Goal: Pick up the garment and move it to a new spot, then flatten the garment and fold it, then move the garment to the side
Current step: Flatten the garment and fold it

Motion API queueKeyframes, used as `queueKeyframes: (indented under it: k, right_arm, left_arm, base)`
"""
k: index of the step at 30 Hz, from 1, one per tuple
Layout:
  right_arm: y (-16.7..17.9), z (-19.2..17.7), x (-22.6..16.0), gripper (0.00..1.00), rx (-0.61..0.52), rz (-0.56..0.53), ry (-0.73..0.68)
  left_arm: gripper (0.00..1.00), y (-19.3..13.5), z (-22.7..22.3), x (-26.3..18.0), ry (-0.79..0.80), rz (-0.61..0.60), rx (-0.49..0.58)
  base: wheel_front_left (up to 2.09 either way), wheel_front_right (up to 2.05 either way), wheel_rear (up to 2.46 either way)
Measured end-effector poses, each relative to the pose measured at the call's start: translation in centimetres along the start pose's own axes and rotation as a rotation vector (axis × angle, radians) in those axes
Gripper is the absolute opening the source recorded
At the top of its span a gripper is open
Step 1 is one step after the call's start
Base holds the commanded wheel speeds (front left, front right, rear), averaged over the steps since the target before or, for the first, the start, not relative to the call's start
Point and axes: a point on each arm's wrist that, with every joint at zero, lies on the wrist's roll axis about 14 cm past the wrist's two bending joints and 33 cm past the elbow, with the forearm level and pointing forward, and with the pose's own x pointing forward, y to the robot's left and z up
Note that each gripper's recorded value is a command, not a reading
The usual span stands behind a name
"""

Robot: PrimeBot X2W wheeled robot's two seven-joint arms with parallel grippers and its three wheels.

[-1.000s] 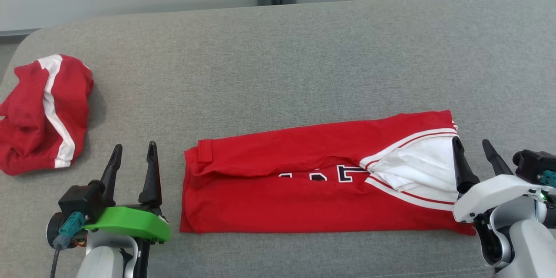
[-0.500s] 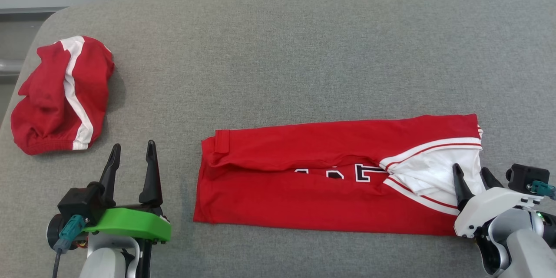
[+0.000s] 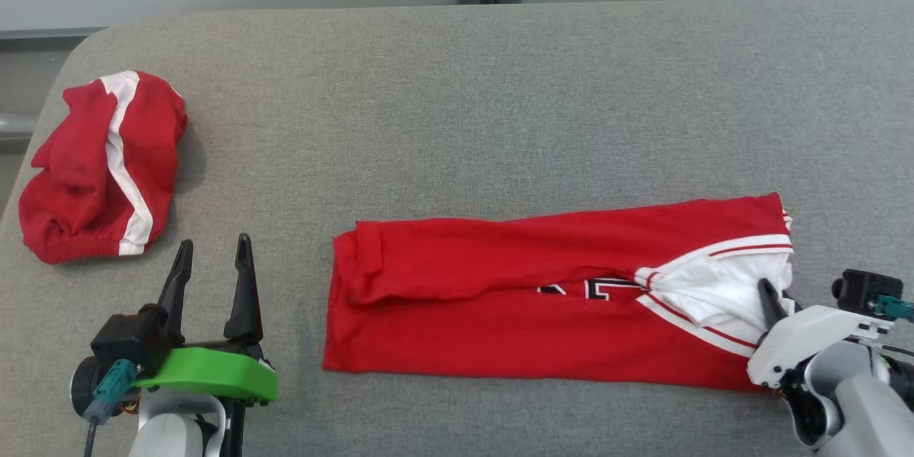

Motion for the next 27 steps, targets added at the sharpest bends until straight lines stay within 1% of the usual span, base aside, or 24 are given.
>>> queueKeyframes:
  k: [6,10,13,16,19,21,24,27]
  right_arm:
    - [-5.8,3.4,-1.7,0.00,0.021,-0.129,-0.096]
    - [-7.6,5.0,-2.7,0.00,0.037,-0.167,-0.138]
    - [-8.2,6.0,-3.4,0.00,0.051,-0.178,-0.170]
    - [-7.9,6.4,-3.8,0.00,0.058,-0.170,-0.177]
    - [-6.7,6.5,-4.1,0.00,0.076,-0.138,-0.186]
    - [-5.6,7.2,-4.3,0.00,0.090,-0.106,-0.207]
    - [-3.8,7.2,-4.5,0.00,0.139,-0.055,-0.208]
    - [-2.2,7.6,-4.8,0.00,0.147,-0.006,-0.209]
  left_arm:
    - [1.00,-0.4,0.0,-0.4,-0.002,-0.010,0.000]
    - [1.00,-0.8,0.0,-0.4,-0.003,-0.021,-0.003]
    - [1.00,-1.4,0.1,-0.3,-0.007,-0.035,-0.007]
    - [1.00,-1.8,0.0,-0.4,-0.005,-0.044,-0.010]
    - [1.00,-2.2,-0.1,-0.4,-0.002,-0.056,-0.013]
    - [1.00,-2.4,-0.1,-0.4,-0.002,-0.063,-0.015]
    - [1.00,-2.7,-0.1,-0.4,-0.002,-0.070,-0.015]
    - [1.00,-2.9,0.0,-0.5,-0.004,-0.076,-0.015]
  base:
    - [0.00,0.00,0.00]
    - [0.00,0.00,0.00]
    - [0.00,0.00,0.00]
    - [0.00,0.00,0.00]
    - [0.00,0.00,0.00]
    - [0.00,0.00,0.00]
    - [0.00,0.00,0.00]
    - [0.00,0.00,0.00]
